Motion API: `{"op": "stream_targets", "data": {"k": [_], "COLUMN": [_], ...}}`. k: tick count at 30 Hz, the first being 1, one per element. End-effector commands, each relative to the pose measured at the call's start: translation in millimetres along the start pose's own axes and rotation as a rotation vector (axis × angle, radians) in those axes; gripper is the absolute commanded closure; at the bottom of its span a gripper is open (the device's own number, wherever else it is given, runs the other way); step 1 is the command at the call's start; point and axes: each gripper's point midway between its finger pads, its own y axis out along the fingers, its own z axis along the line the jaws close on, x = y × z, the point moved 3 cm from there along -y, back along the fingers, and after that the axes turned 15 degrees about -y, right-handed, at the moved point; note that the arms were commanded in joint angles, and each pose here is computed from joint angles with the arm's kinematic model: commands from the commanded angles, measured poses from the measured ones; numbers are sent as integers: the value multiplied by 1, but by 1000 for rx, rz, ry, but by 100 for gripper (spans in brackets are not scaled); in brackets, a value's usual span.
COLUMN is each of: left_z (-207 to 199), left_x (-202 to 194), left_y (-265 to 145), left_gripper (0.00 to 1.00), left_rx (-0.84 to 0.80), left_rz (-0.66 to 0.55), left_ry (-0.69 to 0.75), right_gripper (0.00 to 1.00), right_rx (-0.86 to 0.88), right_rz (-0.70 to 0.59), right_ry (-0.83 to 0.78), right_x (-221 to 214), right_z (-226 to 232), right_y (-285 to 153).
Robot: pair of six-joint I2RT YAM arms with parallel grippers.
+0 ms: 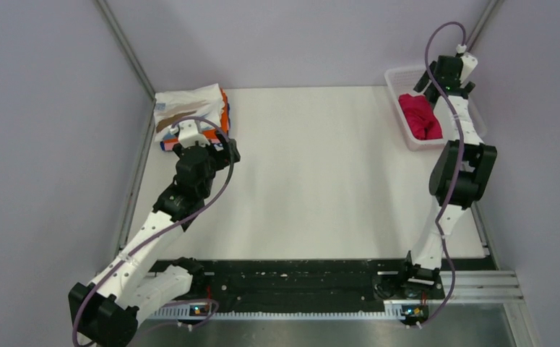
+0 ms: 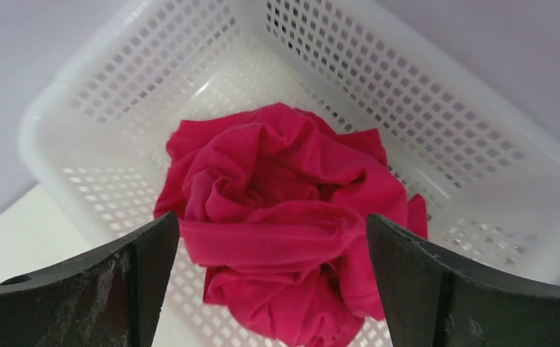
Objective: Fold and stack the t-shirts
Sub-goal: Grab crumpled tshirt from bin with the right arm, then move the tshirt to the center of the board
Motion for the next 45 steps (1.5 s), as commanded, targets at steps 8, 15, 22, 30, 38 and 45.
{"op": "stream_targets", "data": {"k": [8, 15, 22, 30, 38, 45], "left_z": [-11, -7, -9, -2, 9, 21], "left_x": [21, 25, 23, 26, 29, 19], "left_y": [-1, -13, -18, -36, -50, -56], "left_gripper": [1, 1, 1, 1, 1, 1], "left_rx": [-1, -7, -11, -5, 49, 112], "left_rz": [-56, -71, -42, -41, -43, -4], "left_ry": [-27, -68, -109, -165, -217, -240], "right_gripper": [74, 100, 100, 100, 100, 100], "right_rx": [16, 96, 653, 1164, 1529, 1266], "right_rz": [56, -299, -516, -769, -809, -558], "right_ry": [114, 164, 78, -109, -107, -64], "right_x": [-17, 127, 196, 195, 184, 116], "right_z": [24, 3, 45, 116, 144, 159], "right_y": [53, -49, -219, -440, -536, -422]}}
